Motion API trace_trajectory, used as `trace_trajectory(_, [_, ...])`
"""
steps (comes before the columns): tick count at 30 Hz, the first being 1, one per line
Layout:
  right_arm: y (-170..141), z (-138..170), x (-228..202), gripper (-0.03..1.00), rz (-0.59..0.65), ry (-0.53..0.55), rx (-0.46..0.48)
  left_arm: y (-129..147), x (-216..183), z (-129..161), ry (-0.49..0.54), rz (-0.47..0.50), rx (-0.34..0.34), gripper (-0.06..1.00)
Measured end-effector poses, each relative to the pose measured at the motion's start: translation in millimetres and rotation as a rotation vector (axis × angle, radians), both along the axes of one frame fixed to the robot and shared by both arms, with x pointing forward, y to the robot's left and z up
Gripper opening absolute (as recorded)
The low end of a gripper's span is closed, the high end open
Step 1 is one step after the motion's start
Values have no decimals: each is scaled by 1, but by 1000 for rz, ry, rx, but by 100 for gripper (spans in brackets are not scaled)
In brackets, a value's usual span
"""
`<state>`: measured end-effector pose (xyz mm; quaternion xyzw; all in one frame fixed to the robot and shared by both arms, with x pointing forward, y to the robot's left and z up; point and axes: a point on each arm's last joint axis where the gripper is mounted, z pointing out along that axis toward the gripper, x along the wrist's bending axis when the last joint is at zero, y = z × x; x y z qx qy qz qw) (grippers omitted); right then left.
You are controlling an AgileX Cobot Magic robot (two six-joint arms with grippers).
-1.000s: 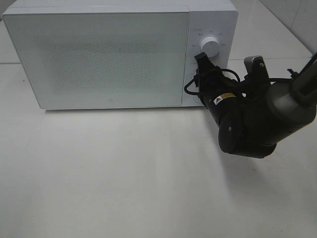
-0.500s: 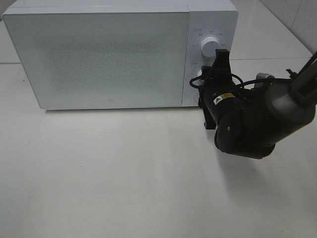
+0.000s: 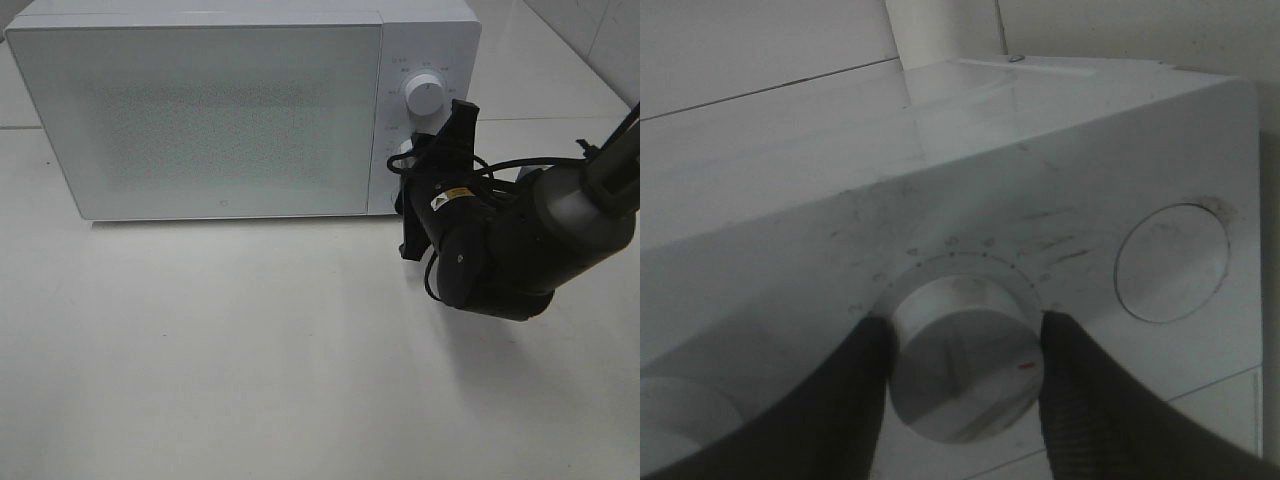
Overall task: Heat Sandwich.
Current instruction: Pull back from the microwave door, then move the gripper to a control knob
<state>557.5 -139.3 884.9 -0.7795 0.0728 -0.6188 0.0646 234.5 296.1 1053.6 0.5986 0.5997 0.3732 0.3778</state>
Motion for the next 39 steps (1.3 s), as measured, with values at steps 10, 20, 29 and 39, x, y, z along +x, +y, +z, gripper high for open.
trace_trajectory(10, [0,0,0,44,5,-1,-28,0,0,0,0,0,0,96])
trace_trajectory(20, [0,0,0,44,8,-1,-42,0,0,0,0,0,0,96])
trace_trajectory(29, [-1,1,0,55,1,-6,-61,0,0,0,0,0,0,96])
trace_trajectory(39, [-2,0,-1,73,-6,-2,-83,0,0,0,0,0,0,96])
